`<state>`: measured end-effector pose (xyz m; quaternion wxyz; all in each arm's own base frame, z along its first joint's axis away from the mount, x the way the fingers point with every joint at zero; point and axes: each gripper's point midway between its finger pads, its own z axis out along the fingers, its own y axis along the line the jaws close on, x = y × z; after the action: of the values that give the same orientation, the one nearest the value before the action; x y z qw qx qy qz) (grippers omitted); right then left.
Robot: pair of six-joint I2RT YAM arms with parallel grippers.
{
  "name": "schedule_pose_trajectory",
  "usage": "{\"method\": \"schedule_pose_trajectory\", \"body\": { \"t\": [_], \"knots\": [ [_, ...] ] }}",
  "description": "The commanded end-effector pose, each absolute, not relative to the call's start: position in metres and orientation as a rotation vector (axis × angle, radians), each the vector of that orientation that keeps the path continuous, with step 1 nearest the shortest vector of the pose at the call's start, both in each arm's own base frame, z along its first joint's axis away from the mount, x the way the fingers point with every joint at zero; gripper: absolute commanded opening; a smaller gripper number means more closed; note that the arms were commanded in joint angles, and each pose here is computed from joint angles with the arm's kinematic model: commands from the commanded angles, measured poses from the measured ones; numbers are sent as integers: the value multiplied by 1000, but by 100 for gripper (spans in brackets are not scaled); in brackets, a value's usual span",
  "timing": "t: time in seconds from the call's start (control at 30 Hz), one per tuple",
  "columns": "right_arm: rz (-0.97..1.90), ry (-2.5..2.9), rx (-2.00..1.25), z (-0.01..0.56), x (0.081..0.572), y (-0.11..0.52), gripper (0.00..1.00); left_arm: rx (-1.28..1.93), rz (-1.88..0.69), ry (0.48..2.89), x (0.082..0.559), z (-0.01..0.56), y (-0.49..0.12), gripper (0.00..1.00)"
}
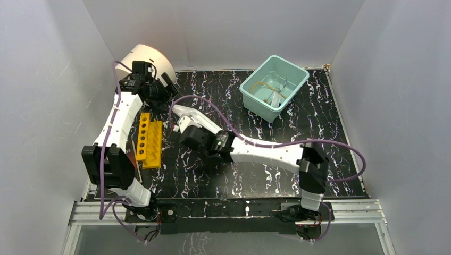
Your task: Organize the chemistry lab equipment
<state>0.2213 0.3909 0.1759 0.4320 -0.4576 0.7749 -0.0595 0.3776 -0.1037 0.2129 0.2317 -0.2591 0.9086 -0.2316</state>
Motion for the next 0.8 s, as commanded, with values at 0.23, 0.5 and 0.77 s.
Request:
{"method": "schedule_pose_trajectory", "body": {
  "t": [0.23, 0.5, 0.77],
  "knots": [
    [484, 2014, -797, 248, 275, 378, 4, -556, -665, 2295, 386, 291, -96, 95],
    [787, 1987, -580, 291, 313, 366, 4, -509, -719, 2316, 379, 282, -104, 98],
    [975, 1944, -237, 327, 379, 339, 6, -497, -775, 2365, 372, 263, -112, 98]
  ]
}}
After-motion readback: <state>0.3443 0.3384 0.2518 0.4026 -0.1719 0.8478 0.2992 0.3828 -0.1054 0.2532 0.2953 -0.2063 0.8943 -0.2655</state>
